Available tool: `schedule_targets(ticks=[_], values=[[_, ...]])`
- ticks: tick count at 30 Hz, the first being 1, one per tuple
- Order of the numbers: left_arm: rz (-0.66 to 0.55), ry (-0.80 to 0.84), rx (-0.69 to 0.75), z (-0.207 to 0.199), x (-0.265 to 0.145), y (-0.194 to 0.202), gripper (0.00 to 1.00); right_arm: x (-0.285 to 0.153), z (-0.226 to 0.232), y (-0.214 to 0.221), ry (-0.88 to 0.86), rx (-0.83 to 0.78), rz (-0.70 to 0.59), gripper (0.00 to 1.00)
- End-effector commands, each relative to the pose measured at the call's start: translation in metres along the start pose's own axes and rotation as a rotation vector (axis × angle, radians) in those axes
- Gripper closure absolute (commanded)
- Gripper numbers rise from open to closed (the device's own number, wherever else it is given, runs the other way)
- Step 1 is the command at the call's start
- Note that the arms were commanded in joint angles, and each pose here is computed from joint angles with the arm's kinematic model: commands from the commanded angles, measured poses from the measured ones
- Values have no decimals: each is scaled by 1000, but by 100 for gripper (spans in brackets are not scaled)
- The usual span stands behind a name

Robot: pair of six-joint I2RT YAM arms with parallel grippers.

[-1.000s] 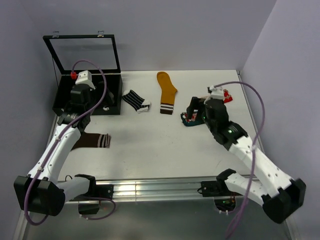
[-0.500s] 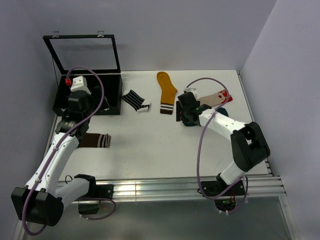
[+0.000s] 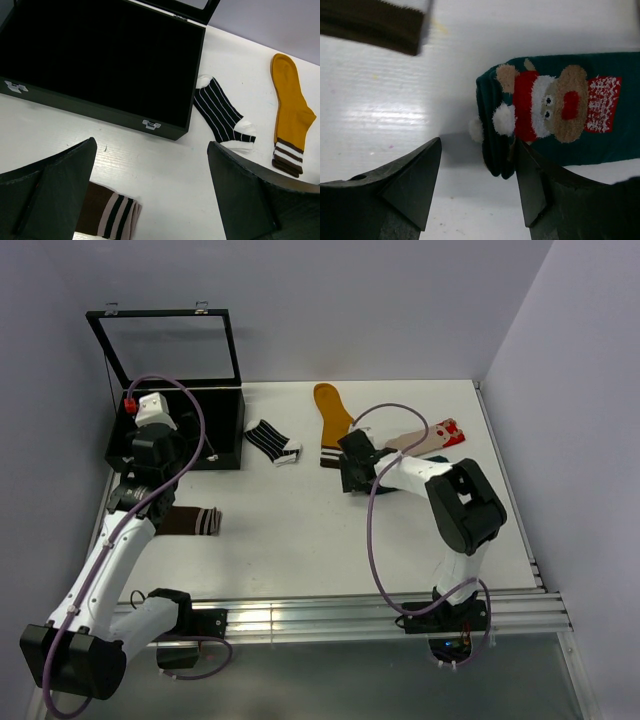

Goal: Roll the socks
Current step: Move the sock to the center of the board.

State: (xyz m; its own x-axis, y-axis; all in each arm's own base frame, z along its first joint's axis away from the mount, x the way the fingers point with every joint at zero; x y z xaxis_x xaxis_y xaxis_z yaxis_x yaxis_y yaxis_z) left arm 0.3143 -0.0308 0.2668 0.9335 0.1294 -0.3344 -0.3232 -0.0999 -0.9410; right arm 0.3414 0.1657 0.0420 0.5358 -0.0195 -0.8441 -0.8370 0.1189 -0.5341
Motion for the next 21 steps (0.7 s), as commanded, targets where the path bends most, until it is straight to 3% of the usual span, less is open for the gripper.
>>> schedule_targets(ticks=[1, 13, 21], values=[[-42, -3, -2, 1, -1, -6, 1, -8, 23, 5, -50, -55, -9, 33], [-46, 4, -7, 0, -1, -6, 1, -51, 72, 97, -203, -285, 135, 41], [-26, 6, -4, -2, 4, -1, 1, -99, 85, 85, -277, -299, -72, 38]])
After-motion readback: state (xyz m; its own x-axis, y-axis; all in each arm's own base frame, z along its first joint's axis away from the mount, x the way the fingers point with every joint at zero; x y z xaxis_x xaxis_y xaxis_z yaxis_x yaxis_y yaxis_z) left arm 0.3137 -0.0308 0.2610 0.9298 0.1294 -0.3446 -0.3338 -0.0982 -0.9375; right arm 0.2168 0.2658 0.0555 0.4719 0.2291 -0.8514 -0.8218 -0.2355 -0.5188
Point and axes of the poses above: each gripper's point midway between its finger pads, its own x axis out along the fingers, its own z axis along the line the jaws close on, y = z × x, the point moved 3 cm from there along -x, back along the fingers, and after that the axes turned 11 degrees about x, right-handed, at the moved point
